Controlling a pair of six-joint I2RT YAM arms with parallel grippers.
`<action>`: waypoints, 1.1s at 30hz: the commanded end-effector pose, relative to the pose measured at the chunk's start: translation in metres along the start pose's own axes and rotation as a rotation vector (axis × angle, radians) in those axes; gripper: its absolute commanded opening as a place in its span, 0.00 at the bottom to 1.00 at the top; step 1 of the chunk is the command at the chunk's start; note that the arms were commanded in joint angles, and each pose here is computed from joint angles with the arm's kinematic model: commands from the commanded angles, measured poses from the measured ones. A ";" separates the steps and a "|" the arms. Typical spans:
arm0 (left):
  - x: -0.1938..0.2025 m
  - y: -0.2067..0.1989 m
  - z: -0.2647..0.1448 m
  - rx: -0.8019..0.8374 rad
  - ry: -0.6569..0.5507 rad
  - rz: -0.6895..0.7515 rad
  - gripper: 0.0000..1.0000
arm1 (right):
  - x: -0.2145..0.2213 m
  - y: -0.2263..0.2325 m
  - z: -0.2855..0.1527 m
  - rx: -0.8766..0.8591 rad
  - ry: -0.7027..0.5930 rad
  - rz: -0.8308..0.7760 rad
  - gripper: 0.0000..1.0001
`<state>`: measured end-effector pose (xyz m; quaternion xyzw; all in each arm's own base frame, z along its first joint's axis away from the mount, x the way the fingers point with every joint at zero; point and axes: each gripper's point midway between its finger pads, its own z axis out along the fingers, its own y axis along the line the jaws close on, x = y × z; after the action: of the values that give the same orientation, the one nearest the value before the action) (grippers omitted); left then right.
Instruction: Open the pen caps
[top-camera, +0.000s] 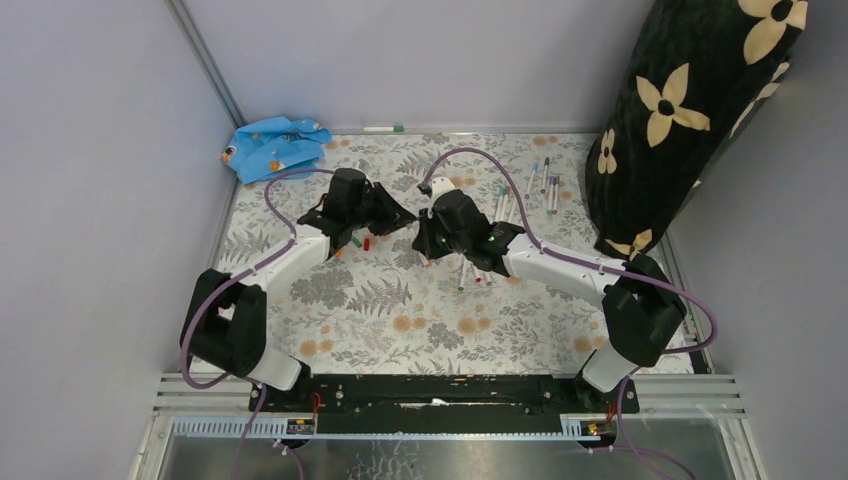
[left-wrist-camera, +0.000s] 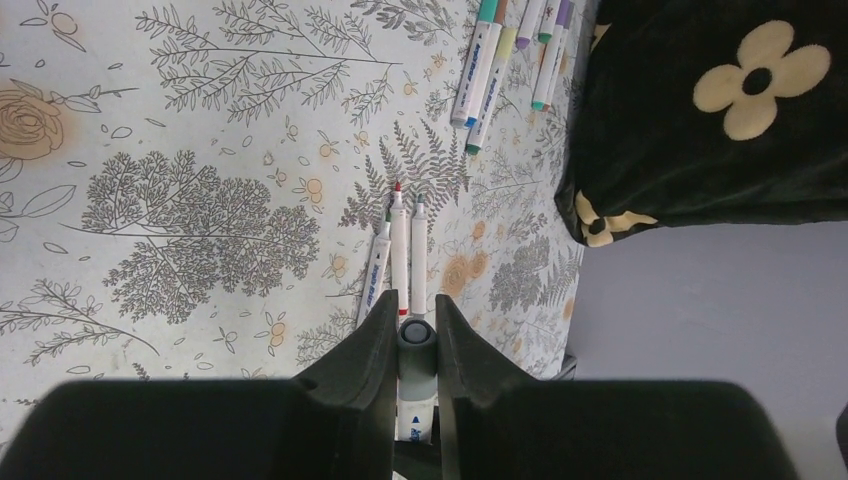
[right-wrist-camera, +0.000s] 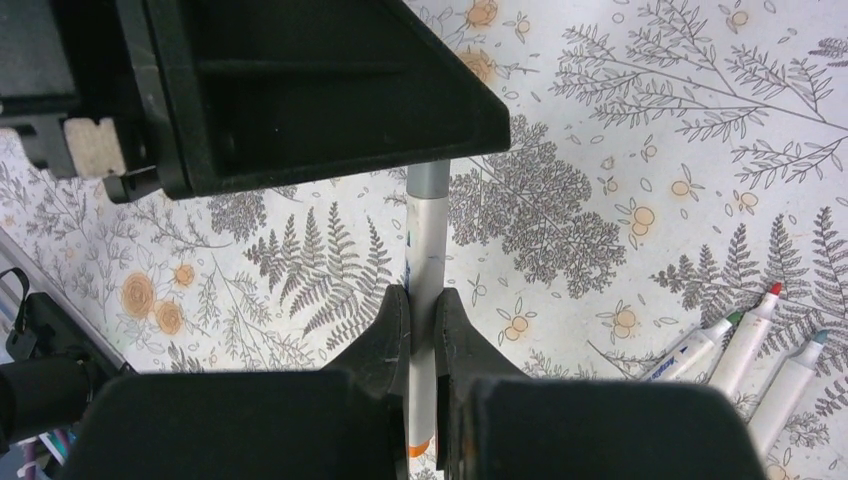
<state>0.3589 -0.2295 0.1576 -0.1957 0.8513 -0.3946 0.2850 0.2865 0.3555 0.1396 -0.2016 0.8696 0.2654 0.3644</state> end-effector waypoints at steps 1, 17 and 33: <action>-0.086 -0.022 -0.002 0.054 -0.252 -0.016 0.00 | 0.042 0.011 -0.014 -0.070 0.144 -0.008 0.00; -0.124 -0.036 0.000 0.135 -0.290 -0.175 0.00 | 0.068 0.019 -0.013 -0.102 0.192 -0.029 0.00; -0.155 -0.049 -0.015 0.111 -0.330 -0.115 0.00 | 0.100 0.020 -0.022 -0.102 0.246 -0.046 0.00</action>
<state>0.3931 -0.2135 0.1733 -0.2771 0.8371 -0.4176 0.2194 0.2939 0.3593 0.1427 -0.1893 0.8422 0.2868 0.4154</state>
